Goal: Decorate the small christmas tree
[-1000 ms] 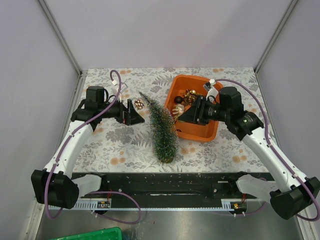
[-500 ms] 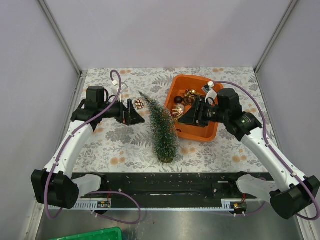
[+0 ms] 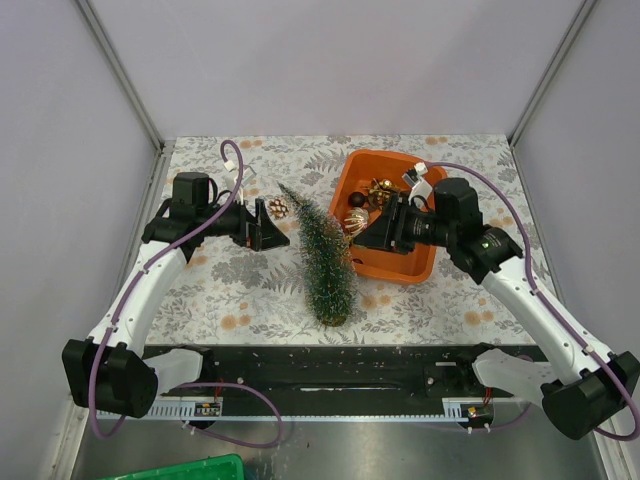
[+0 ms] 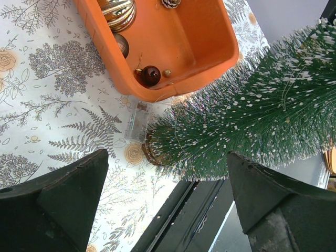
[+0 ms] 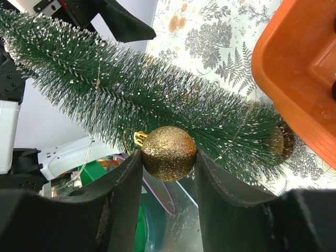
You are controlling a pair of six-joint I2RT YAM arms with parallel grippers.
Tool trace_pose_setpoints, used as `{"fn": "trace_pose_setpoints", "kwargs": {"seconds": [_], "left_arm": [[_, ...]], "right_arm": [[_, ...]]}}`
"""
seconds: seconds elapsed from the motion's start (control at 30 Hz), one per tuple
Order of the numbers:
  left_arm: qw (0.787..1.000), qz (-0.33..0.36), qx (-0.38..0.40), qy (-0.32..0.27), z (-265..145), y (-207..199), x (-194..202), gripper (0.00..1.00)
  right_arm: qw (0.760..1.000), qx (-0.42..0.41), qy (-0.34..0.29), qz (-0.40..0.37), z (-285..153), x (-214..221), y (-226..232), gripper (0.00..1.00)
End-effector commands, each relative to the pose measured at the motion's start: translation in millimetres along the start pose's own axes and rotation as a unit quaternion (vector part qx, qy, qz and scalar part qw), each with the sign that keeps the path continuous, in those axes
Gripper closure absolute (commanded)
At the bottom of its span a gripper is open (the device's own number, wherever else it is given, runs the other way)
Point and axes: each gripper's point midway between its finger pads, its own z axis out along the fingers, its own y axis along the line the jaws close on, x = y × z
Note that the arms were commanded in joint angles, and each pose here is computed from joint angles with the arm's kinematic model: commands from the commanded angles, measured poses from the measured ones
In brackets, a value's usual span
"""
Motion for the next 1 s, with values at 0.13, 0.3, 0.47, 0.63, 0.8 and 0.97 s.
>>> {"fn": "trace_pose_setpoints", "kwargs": {"seconds": [0.13, 0.3, 0.47, 0.63, 0.8, 0.97], "left_arm": [[0.999, 0.033, 0.003, -0.026, -2.7, -6.7, -18.9, 0.01], [0.999, 0.032, 0.004, -0.026, -2.6, -7.2, -19.2, 0.01], [0.999, 0.032, 0.003, -0.026, -2.7, -6.3, -18.9, 0.01], [0.999, 0.031, 0.004, -0.026, -2.6, -7.1, -18.3, 0.01], [0.999, 0.032, 0.004, -0.027, -3.2, -7.9, -18.6, 0.01], [0.999, 0.032, 0.004, -0.027, -4.0, -8.5, -18.6, 0.01]], "right_arm": [[1.000, -0.022, -0.008, -0.016, 2.0, 2.0, 10.9, 0.64], [1.000, -0.004, -0.005, -0.017, 4.7, 6.2, 0.5, 0.64], [1.000, 0.011, -0.007, -0.021, 3.8, 8.8, -7.2, 0.64], [0.999, 0.023, -0.008, -0.023, 2.9, 11.8, -14.7, 0.64], [1.000, 0.024, -0.006, -0.019, 5.3, 14.1, -18.8, 0.64], [1.000, 0.019, -0.009, -0.018, 6.1, 13.2, -16.7, 0.64]]}}
